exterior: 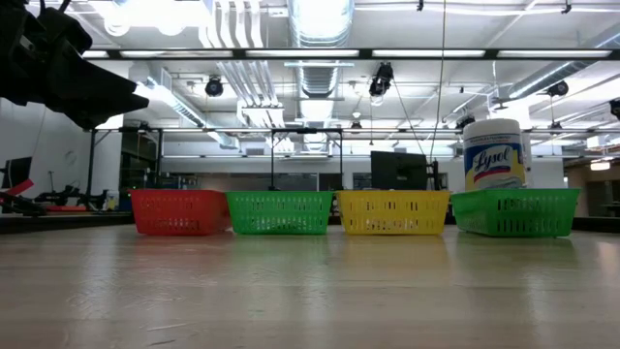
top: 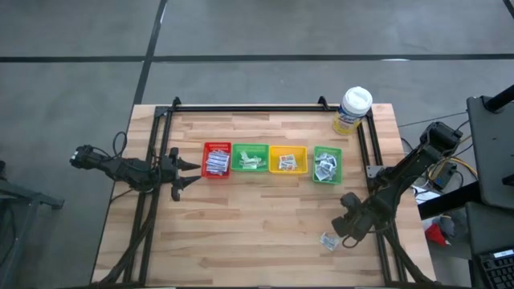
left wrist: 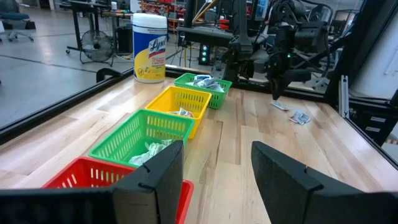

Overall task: Pick & Place First Aid Supplies
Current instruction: Put the orange ointment pack into the yellow bin

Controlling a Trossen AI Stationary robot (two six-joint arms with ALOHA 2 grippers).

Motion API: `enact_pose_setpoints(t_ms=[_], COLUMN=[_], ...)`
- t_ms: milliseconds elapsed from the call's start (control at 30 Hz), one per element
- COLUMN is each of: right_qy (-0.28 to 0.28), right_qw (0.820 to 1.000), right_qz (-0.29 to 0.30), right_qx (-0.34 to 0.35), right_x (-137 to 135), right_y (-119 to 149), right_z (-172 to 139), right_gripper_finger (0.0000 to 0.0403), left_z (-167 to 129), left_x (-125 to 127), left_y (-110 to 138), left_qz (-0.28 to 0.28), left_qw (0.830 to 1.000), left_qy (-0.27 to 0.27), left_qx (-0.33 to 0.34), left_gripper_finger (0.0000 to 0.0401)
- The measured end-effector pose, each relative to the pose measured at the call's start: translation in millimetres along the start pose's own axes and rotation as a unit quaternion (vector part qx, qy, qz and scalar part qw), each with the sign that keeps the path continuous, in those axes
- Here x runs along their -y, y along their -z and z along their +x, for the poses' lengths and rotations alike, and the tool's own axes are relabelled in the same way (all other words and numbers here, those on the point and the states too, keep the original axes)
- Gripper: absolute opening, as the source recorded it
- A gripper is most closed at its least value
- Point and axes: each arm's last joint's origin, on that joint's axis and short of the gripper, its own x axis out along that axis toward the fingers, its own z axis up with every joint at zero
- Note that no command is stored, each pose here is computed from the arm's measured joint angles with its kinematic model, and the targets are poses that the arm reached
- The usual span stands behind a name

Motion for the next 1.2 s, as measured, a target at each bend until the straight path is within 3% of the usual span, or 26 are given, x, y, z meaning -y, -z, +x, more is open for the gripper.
enact_pose_setpoints(t_ms=[200,433,767,1200], right_qy=[-0.007,0.008,0.011,0.026], right_qw=[1.000,0.997,0.995,0.997], right_qz=[-0.019,-0.016,-0.037,-0.026], right_qx=[-0.012,-0.080,-0.087,-0.073], right_x=[-2,-1,2,10], right_y=[1,8,16,13], right_z=[-1,-5,-6,2], right_gripper_finger=[0.0008,0.0008,0.0011,0.0077], left_z=[0,0,0,0], left_x=[0,0,0,0], left_y=[0,0,0,0], left_qz=[0.000,0.000,0.000,0.000], left_qw=[1.000,1.000,1.000,1.000], left_qy=[0.000,0.000,0.000,0.000], left_qx=[0.000,0.000,0.000,0.000], left_gripper_finger=[0.0188,0.0188,0.0188,0.0188])
